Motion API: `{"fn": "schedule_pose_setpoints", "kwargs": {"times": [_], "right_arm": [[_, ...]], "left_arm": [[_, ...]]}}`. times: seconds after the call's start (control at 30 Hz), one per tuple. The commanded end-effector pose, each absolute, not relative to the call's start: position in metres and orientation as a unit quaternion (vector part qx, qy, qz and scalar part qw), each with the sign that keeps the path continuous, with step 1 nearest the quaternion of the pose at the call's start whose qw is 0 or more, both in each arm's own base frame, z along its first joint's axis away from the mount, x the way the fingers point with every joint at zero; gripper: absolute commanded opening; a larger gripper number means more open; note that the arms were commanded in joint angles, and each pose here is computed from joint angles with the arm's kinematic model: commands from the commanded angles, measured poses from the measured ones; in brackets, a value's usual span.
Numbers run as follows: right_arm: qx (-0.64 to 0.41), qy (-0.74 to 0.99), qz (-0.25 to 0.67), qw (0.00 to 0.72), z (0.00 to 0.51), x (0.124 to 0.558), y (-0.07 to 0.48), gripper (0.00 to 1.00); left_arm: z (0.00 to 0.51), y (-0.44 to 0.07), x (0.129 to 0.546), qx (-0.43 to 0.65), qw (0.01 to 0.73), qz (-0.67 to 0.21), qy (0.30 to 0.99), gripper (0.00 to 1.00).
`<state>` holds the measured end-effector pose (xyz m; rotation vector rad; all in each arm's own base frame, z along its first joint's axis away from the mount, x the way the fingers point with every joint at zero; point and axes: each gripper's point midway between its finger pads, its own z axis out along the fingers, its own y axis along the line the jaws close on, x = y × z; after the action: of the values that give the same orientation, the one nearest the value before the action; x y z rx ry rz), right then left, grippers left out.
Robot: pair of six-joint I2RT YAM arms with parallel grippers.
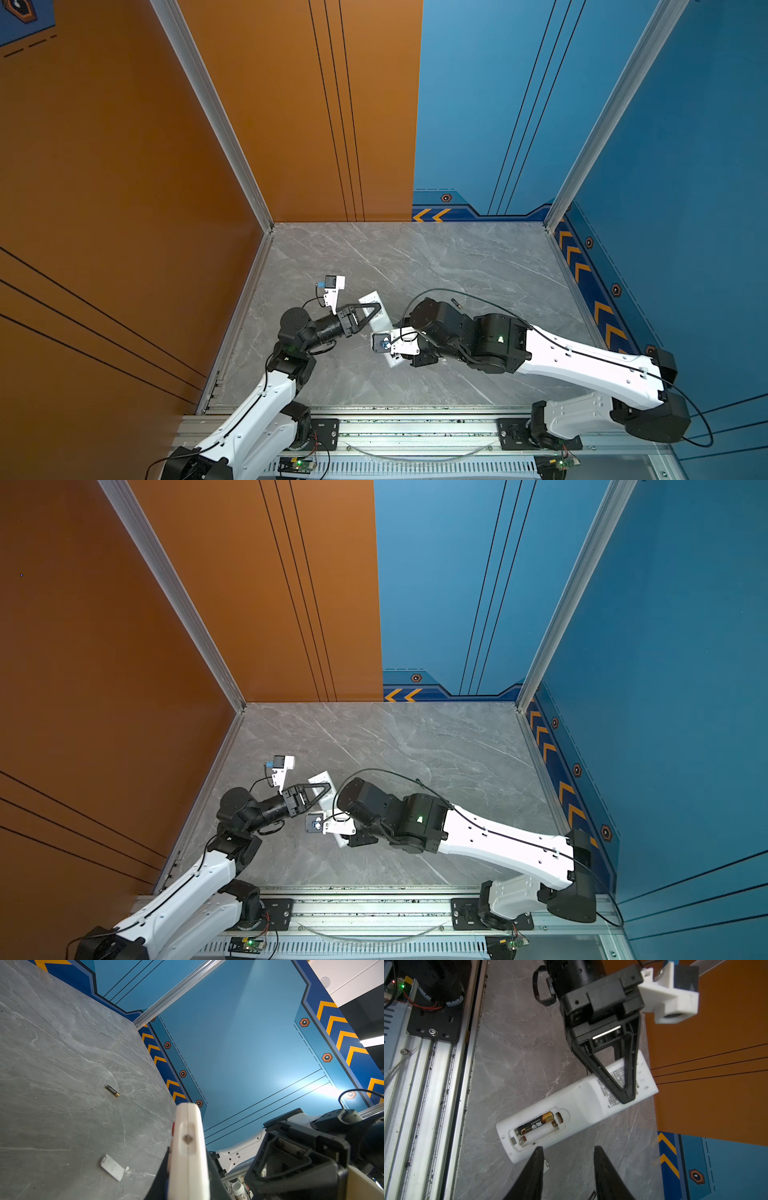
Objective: Load the batteries into the remote control
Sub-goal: 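Lift the right gripper off the remote and move toward the loose AA battery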
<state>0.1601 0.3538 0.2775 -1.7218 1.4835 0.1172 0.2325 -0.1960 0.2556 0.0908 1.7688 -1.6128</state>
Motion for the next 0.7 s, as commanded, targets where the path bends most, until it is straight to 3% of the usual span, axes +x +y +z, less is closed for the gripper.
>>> {"fn": "schedule_pose_setpoints", "kwargs": {"times": [0.0,0.33,0.67], "right_arm": [[-0.635,0.623,0.071,0.451,0.293,0.171,0.346,0.44],[-0.530,0.715,0.062,0.451,0.286,0.220,0.306,0.57],[-0.423,0.807,0.061,0.407,0.253,0.270,0.262,0.66]], "left_arm": [[0.265,-0.191,0.238,0.031,0.383,-0.624,0.681,0.00],[0.258,-0.188,0.241,0.017,0.384,-0.619,0.685,0.00],[0.253,-0.182,0.248,-0.005,0.393,-0.610,0.688,0.00]]}}
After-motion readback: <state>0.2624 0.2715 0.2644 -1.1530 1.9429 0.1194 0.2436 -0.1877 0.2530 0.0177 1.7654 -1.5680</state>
